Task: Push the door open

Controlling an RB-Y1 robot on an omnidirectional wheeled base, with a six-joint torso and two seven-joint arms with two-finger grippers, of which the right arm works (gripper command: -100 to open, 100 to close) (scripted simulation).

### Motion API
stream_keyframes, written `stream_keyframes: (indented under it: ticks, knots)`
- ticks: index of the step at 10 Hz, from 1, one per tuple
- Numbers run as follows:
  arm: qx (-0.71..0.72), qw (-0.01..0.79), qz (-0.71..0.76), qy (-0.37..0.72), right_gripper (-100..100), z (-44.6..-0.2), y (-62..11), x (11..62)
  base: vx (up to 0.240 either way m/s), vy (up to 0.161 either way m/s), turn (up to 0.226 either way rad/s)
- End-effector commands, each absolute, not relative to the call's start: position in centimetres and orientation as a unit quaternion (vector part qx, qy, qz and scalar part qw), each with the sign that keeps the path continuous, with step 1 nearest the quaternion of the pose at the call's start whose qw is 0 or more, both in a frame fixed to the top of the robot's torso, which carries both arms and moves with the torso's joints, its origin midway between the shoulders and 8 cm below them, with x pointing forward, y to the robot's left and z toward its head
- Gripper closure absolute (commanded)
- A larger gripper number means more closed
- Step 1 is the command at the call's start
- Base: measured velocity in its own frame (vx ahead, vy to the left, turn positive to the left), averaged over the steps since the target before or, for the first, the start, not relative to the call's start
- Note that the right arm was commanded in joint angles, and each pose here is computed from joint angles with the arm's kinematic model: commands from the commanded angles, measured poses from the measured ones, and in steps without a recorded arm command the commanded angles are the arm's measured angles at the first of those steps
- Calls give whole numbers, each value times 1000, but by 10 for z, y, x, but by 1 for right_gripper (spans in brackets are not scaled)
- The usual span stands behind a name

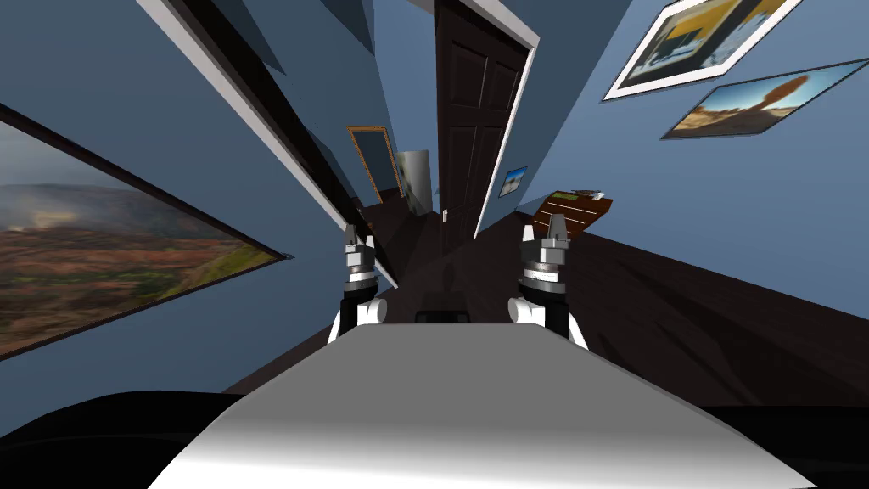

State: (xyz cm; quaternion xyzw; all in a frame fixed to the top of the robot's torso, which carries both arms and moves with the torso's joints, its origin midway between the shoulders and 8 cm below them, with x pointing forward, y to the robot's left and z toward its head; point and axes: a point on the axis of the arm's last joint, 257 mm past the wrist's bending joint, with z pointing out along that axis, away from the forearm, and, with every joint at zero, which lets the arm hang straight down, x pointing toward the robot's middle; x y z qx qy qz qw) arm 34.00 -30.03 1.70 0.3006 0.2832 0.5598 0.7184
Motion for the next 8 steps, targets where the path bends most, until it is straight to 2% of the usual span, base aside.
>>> stream_keyframes:
  ticks: [1, 8]
  knots:
    - [302, 714, 561, 290, -100, 9, -298, 346, 143, 13, 11]
    - [311, 689, 569, 323, -100, -35, -289, 376, 96, -27, 38]
